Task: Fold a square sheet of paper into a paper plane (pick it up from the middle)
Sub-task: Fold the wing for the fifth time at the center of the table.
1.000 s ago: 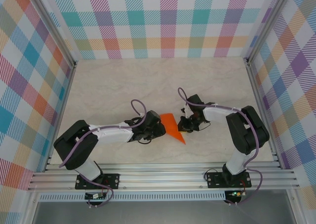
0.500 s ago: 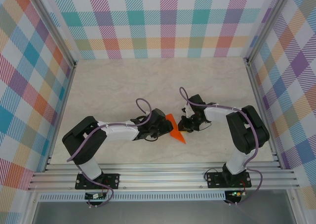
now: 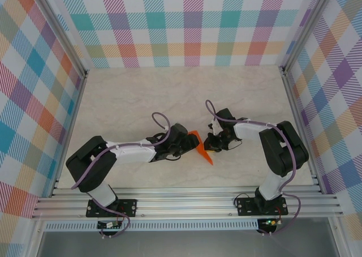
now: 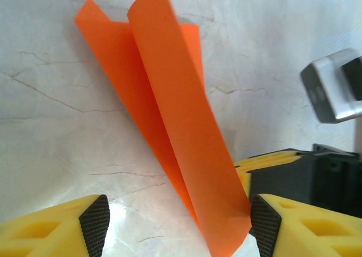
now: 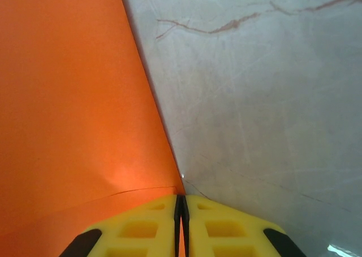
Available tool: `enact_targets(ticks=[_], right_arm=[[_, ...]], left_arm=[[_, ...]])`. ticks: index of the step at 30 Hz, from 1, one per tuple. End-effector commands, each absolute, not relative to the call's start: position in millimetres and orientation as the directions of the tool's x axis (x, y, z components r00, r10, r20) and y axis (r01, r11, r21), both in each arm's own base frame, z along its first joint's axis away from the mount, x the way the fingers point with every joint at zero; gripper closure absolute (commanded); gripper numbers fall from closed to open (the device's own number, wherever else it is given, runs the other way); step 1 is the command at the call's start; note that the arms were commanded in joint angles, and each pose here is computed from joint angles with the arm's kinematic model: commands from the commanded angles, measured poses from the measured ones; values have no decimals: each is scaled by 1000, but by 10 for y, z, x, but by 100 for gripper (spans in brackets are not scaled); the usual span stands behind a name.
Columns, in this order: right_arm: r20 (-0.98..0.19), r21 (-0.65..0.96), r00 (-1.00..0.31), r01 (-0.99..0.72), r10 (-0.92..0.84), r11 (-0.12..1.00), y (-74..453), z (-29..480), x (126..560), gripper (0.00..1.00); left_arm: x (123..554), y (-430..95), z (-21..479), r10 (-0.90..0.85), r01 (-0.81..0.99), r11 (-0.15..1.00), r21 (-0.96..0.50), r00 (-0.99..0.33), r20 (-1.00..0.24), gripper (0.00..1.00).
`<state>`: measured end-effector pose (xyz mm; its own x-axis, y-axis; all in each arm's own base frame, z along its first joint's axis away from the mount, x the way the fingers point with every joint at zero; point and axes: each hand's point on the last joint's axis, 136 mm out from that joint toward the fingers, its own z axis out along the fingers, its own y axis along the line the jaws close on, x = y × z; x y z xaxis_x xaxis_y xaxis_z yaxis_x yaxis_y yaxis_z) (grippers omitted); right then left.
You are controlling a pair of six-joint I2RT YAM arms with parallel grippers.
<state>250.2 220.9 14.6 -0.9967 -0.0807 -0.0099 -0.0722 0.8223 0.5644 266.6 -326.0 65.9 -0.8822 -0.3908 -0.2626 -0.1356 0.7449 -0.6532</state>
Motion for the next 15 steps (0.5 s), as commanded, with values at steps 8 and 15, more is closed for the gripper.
enact_targets(ticks=[8,15], right_arm=[[14,538,-995,-74,-97,840,2143,30,2443,87],[-10,548,-995,-89,-100,832,2160,90,2469,85]], left_arm=[[2677,-3364,631,-404,-140,721,-679,-881,-247,29],[2715,-3386,589,-406,-149,729,-668,-880,-247,47]])
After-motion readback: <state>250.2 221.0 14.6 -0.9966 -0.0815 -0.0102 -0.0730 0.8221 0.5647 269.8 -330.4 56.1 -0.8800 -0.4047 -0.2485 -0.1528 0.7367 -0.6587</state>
